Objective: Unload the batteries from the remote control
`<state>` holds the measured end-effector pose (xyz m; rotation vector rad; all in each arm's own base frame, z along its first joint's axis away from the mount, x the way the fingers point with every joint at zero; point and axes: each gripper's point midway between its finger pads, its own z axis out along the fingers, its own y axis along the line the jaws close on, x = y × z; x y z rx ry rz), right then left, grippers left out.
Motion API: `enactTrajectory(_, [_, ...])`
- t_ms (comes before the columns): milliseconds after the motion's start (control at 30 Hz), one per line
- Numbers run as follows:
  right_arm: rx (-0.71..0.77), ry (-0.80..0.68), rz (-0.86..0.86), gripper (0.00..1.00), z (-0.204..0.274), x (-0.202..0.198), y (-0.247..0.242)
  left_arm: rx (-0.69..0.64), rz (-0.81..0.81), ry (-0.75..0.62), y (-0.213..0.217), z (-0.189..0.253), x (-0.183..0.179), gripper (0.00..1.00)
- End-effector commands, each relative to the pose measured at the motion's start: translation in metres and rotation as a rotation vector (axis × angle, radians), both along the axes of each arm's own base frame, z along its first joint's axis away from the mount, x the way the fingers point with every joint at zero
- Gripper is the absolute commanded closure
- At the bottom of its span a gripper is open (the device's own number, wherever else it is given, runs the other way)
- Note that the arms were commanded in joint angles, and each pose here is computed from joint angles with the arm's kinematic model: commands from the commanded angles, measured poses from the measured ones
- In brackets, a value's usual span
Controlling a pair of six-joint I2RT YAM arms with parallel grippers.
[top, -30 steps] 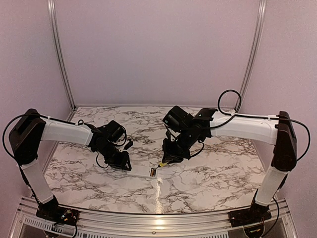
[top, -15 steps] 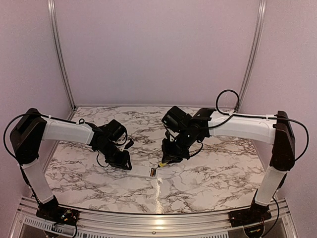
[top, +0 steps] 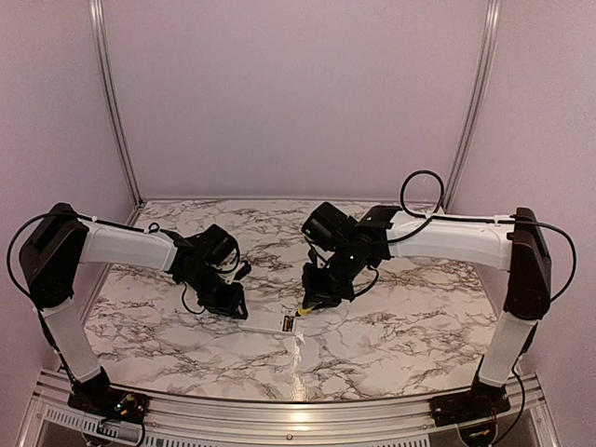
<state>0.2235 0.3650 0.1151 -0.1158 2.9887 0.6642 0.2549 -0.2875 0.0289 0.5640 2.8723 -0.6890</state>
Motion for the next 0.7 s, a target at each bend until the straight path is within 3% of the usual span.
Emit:
enactTrajectory(0, [0.018, -0.013, 0.025, 1.0, 0.004, 0.002, 0.009, 0.014, -0.003, -0.002, 0.0, -0.002, 0.001, 0.75])
enactTrajectory(667, [-0.021, 0.015, 0.046, 1.0, -0.012, -0.002, 0.007, -0.002, 0.021, -0.006, -0.002, 0.001, 0.003, 0.75])
